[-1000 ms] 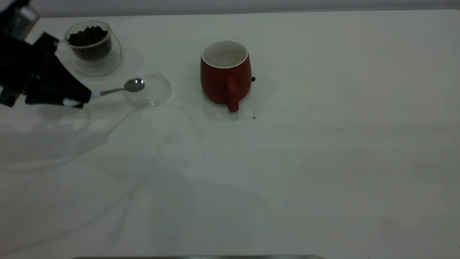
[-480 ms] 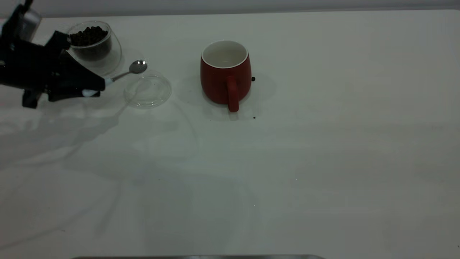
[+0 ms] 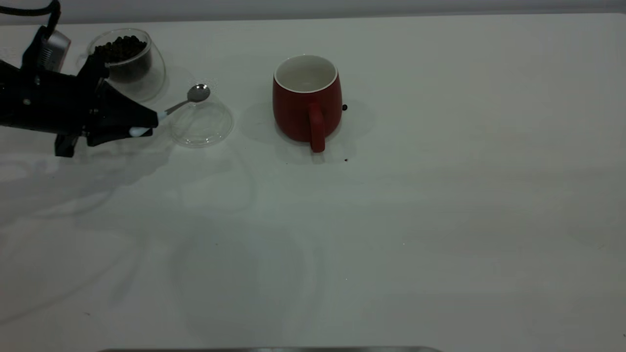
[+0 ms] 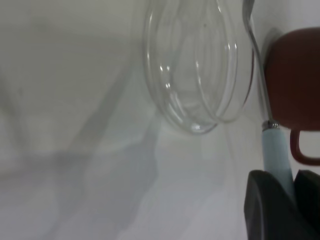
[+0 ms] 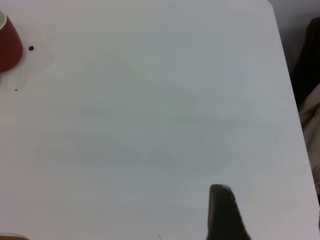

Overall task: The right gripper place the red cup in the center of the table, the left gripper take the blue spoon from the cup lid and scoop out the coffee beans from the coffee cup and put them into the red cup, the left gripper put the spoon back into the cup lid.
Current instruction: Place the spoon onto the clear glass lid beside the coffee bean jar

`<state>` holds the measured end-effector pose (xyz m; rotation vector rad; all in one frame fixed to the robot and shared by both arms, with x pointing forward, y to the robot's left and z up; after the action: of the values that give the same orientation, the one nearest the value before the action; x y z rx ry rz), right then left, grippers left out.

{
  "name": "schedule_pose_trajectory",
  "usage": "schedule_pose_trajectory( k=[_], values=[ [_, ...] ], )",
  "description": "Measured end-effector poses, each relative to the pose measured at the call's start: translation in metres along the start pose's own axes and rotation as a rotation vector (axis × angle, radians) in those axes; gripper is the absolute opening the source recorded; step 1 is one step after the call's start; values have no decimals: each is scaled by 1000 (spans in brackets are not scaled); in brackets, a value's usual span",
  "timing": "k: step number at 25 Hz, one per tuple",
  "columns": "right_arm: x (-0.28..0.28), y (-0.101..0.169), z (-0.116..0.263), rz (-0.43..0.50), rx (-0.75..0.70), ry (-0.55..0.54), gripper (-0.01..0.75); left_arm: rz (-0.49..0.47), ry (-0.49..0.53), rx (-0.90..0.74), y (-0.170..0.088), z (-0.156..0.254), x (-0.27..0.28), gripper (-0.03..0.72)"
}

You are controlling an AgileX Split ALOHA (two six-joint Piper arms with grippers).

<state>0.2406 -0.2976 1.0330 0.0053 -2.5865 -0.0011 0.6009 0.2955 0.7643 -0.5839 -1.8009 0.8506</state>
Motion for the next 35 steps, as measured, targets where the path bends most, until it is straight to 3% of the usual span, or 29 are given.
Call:
schedule_pose_trajectory(
  k=[14, 35],
  values=[
    [0, 0, 0, -1, 0, 0, 479, -8, 109, 27, 5, 9, -3, 123],
    [0, 0, 0, -1, -1, 0, 479, -12, 29, 78, 15, 8, -10, 125]
  ],
)
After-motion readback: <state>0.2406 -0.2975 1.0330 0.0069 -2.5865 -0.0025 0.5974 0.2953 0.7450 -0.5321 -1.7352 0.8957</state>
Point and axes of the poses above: a point on each arm's last joint axis where the gripper is mounted, x pointing back along that axis away from the gripper, y along the wrist's bending axis when the last joint is at zero, z = x × y, the point moved 1 cm from there along -x, pointing out along that axis toward the gripper, and after that the axes turned 4 degrees about -x, right-handed, at the moved point
